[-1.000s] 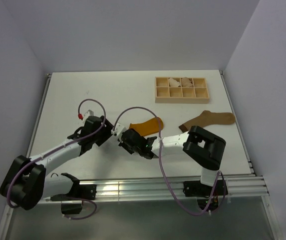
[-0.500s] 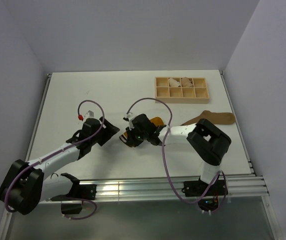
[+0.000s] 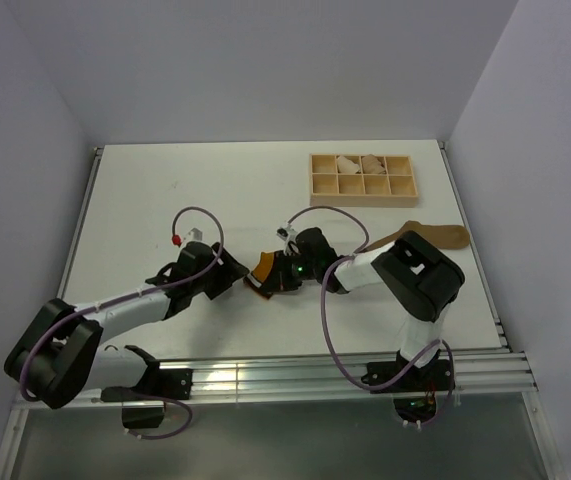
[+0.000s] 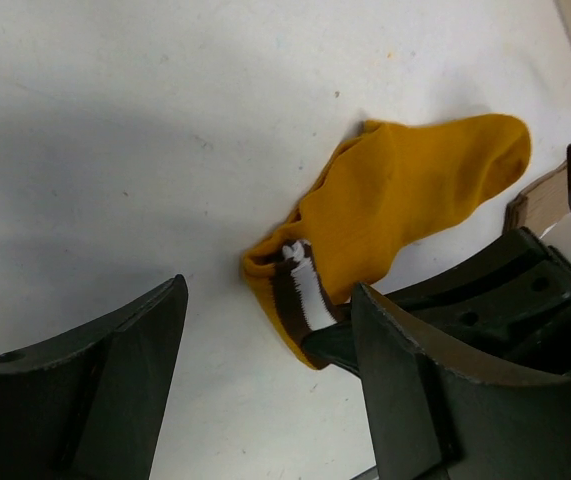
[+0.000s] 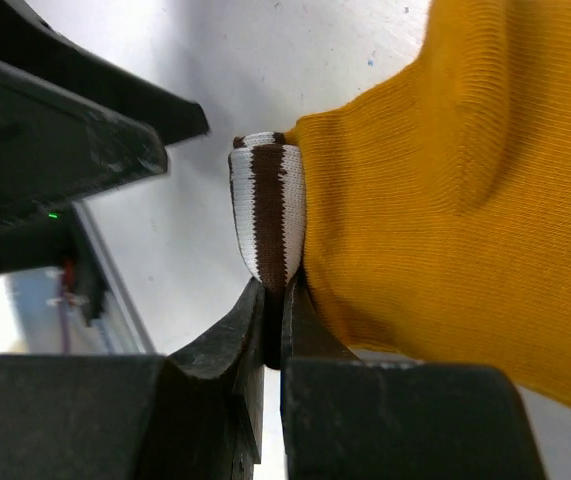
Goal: Roll the socks
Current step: Roll the sock at the center of the board.
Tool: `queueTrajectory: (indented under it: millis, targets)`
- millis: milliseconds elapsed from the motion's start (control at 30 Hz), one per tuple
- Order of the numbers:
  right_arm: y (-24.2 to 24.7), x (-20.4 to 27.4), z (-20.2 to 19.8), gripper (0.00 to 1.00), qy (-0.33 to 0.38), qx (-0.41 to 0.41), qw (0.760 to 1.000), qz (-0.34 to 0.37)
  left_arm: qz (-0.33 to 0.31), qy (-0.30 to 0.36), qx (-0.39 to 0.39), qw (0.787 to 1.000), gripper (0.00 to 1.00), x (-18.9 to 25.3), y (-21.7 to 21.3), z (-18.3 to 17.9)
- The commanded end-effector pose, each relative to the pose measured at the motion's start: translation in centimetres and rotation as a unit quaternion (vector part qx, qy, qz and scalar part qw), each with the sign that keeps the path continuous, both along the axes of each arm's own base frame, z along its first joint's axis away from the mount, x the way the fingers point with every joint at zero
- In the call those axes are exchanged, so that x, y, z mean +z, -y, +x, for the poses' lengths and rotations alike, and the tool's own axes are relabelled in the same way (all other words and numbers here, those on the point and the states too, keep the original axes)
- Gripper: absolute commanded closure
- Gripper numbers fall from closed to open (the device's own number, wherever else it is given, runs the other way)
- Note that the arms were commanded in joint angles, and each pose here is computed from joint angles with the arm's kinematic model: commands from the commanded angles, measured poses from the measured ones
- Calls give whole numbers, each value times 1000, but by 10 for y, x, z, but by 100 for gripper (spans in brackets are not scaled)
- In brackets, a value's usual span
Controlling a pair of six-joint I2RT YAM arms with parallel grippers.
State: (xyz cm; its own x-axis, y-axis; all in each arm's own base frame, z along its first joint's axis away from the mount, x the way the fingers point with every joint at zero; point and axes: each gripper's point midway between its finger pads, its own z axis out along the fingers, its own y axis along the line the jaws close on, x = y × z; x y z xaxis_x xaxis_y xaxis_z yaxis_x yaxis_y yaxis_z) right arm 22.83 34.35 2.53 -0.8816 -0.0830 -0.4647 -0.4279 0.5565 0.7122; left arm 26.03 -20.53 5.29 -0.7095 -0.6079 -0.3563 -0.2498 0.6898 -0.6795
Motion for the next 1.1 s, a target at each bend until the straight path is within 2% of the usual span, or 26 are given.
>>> queueTrajectory:
  millis: [0, 500, 700, 1000, 1067]
  targets:
    - [-4, 5, 0, 100, -40, -10, 998, 49, -20, 3, -15, 1000, 28, 4, 13, 0]
    - [0, -6, -1, 100, -98, -20, 992, 71, -8, -20, -19, 1000, 36, -17, 21, 3]
    - [1, -6, 0, 100, -98, -24, 992, 75, -1, -33, -19, 999, 40, -29, 24, 6]
    - [4, -9, 3, 100, -106, -31, 991, 77, 4, -42, -17, 999, 55, -35, 22, 3]
    - [4, -11, 3, 100, -108, -31, 991, 74, 5, -42, -18, 999, 62, -36, 22, 3]
